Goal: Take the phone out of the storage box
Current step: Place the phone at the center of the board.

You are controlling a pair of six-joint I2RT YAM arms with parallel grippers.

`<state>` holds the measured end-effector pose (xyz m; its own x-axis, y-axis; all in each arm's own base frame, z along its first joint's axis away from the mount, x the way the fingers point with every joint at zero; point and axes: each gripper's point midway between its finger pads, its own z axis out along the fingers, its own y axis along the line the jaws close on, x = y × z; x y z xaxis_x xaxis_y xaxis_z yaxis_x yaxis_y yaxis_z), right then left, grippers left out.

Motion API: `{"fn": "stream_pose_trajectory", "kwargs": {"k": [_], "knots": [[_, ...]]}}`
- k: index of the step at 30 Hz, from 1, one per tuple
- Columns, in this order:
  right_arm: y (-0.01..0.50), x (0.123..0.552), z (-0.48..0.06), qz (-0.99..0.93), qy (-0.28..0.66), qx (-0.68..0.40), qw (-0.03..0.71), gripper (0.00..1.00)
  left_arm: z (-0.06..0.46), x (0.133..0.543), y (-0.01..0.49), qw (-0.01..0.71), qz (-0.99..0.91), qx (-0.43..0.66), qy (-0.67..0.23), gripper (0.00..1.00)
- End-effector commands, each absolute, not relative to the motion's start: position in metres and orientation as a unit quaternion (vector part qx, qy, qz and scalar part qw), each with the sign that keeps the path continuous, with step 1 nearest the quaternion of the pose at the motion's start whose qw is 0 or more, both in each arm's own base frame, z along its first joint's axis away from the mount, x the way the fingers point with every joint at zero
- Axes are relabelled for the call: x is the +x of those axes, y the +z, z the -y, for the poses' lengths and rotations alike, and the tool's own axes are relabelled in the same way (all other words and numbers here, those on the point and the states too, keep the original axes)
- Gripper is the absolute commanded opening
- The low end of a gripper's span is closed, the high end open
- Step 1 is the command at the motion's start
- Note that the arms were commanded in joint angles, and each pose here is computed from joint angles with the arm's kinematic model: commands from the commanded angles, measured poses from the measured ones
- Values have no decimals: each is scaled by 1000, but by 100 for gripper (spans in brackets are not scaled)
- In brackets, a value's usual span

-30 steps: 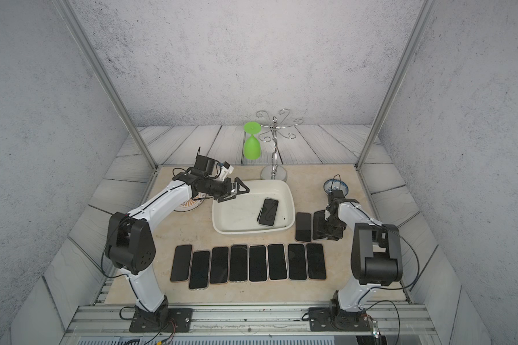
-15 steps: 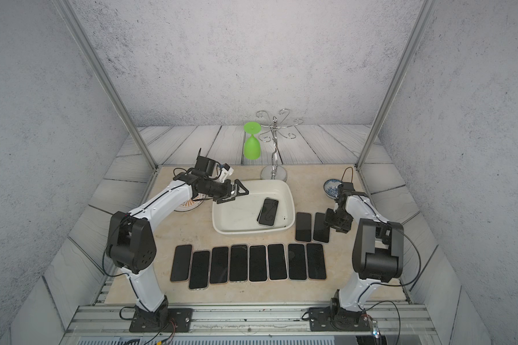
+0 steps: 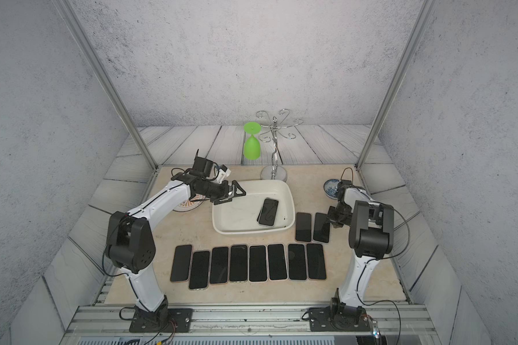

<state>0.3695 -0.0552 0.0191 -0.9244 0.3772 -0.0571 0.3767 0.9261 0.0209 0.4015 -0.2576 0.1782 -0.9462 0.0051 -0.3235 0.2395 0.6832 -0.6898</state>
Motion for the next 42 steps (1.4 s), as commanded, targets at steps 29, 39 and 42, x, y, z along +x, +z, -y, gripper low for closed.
{"fn": "stream_pose_trajectory", "kwargs": {"k": [29, 39, 42], "knots": [[11, 370, 2, -979, 103, 176, 22, 0, 242, 401, 187, 161, -908, 69, -380, 98], [13, 334, 22, -979, 41, 200, -20, 0, 237, 396, 187, 164, -912, 69, -368, 98], [13, 325, 22, -979, 39, 200, -24, 0, 236, 395, 187, 165, -913, 69, -367, 98]]}}
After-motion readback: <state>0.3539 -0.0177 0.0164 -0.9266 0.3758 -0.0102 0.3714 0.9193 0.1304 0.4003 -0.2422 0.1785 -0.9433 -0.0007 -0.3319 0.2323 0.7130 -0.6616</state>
